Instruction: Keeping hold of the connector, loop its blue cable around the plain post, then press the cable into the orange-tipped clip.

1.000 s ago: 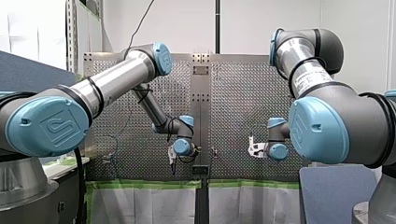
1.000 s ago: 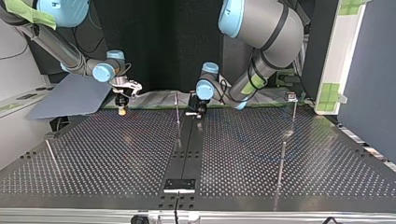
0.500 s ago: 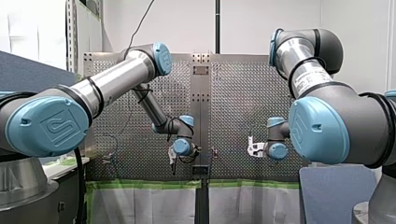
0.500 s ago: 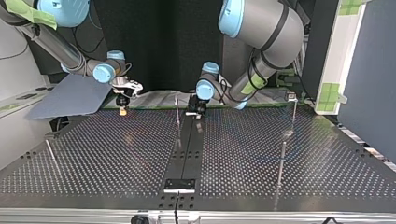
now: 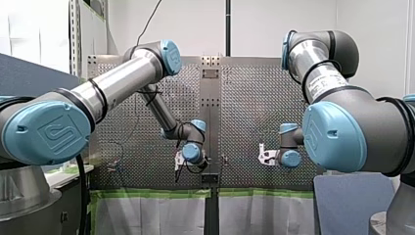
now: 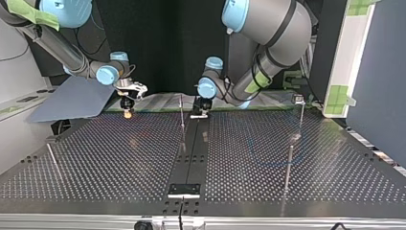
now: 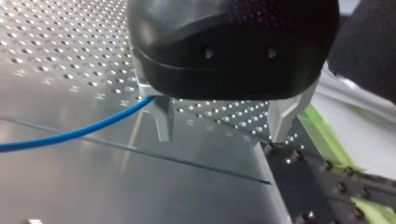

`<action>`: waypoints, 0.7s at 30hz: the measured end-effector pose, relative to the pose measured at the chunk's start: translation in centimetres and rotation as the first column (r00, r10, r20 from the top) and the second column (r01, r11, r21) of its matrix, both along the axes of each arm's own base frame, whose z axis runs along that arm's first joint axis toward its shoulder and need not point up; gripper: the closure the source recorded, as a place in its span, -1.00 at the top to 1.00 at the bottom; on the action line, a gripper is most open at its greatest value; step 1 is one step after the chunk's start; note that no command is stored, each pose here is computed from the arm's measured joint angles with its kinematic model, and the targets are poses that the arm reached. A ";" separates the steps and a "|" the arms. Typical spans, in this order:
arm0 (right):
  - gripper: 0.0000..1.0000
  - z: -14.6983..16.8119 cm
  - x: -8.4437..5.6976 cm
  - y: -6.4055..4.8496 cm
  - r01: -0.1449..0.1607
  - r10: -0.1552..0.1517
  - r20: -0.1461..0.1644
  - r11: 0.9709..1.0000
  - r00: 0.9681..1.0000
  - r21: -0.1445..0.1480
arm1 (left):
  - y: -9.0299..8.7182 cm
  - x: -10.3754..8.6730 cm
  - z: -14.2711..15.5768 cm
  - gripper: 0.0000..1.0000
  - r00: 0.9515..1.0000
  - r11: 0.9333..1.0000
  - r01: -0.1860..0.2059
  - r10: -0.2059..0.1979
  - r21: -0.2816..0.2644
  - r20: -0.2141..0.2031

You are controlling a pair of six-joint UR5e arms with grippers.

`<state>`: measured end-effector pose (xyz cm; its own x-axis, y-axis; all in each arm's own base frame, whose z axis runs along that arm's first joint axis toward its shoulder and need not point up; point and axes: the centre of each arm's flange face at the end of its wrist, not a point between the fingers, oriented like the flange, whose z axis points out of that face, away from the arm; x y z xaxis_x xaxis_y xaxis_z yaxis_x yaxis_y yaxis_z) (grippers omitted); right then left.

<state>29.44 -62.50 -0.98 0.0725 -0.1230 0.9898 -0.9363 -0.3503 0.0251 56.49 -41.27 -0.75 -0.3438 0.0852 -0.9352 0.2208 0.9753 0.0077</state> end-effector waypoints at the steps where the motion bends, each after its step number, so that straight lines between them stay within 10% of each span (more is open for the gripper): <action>1: -1.00 0.0 0.0 0.0 0.000 0.000 0.000 1.000 1.000 0.001 | 0.1 -0.2 0.3 1.00 1.000 1.000 -0.004 0.004 0.005 0.007; 10: -1.00 -0.1 0.1 0.2 -0.003 0.003 -0.003 1.000 1.000 0.010 | -0.4 -2.4 3.2 1.00 0.997 1.000 0.017 -0.017 0.005 0.075; 21: -1.00 -0.3 0.1 0.4 -0.004 0.004 -0.009 1.000 1.000 0.026 | -0.2 -7.6 0.6 1.00 0.998 0.995 0.069 -0.069 0.066 -0.002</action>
<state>29.51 -62.11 -1.26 0.0825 -0.1487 0.9854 -0.9346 -0.3548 0.0247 48.88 -41.48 -0.11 -0.3352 0.1700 -0.9267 0.2875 0.9551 0.0712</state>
